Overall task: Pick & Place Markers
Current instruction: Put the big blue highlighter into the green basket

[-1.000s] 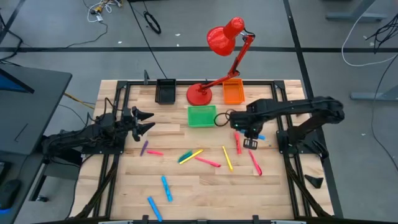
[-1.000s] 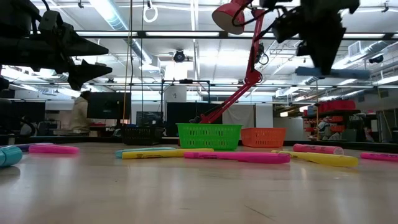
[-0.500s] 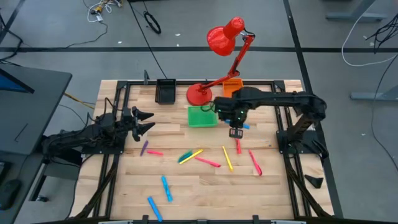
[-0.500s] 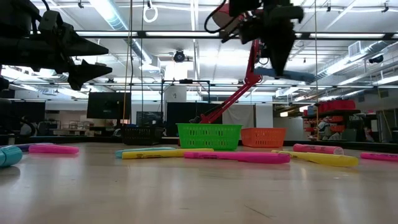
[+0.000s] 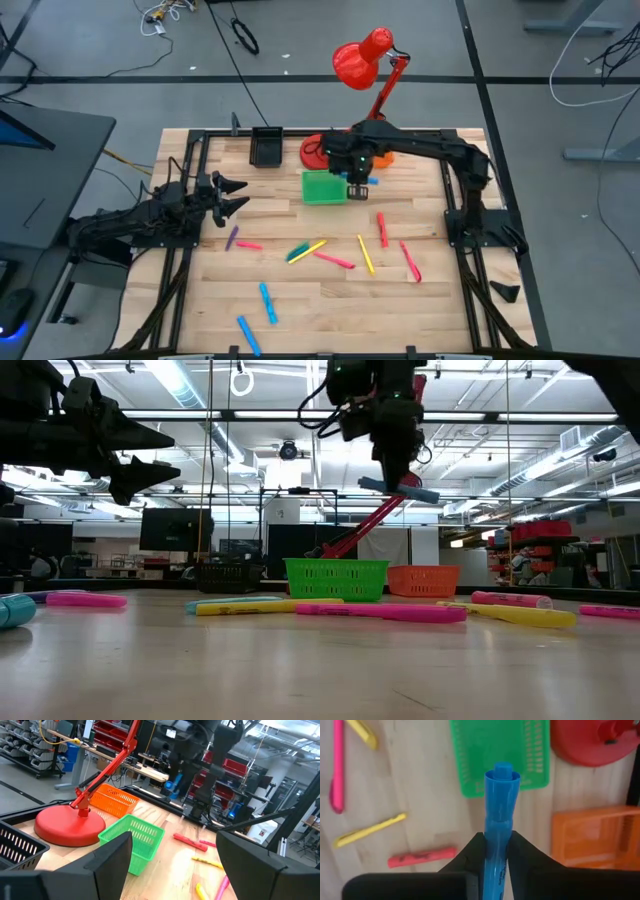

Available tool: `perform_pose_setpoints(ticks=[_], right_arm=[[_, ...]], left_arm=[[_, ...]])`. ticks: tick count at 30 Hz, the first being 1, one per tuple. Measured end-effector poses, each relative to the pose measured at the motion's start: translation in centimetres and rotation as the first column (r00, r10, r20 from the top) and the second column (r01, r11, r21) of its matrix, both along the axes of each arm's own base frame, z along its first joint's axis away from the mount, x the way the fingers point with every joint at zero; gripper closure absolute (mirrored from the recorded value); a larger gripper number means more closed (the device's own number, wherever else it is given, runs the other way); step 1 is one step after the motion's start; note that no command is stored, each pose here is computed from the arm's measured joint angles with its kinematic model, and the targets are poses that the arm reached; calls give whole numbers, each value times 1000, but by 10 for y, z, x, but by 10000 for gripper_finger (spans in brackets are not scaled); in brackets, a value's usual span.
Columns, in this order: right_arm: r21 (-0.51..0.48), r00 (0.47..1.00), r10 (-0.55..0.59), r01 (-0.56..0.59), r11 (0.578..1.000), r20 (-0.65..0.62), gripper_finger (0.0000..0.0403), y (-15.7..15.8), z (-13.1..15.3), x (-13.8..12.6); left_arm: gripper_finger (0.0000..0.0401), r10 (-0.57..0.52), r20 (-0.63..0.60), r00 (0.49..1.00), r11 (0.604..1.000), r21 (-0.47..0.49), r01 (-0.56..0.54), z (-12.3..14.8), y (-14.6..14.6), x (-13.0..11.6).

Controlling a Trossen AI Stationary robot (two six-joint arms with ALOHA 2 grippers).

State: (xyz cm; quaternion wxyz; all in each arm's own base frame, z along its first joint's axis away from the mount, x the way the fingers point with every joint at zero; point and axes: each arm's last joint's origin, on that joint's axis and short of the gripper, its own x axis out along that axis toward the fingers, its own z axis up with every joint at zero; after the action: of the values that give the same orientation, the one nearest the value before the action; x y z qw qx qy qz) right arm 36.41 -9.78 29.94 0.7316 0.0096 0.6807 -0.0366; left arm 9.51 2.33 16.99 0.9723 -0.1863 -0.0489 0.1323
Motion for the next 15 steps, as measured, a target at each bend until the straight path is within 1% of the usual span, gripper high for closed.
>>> perform_pose_setpoints(ticks=[7,15], right_arm=[[-57,998,56,-58,997,-32,353,-18,-7,25],[-83,992,122,-124,989,-25,353,-31,-18,49]], left_arm=[[105,0,0,1000,1000,0,0,0,0,0],[105,0,0,1000,1000,0,0,0,0,0]])
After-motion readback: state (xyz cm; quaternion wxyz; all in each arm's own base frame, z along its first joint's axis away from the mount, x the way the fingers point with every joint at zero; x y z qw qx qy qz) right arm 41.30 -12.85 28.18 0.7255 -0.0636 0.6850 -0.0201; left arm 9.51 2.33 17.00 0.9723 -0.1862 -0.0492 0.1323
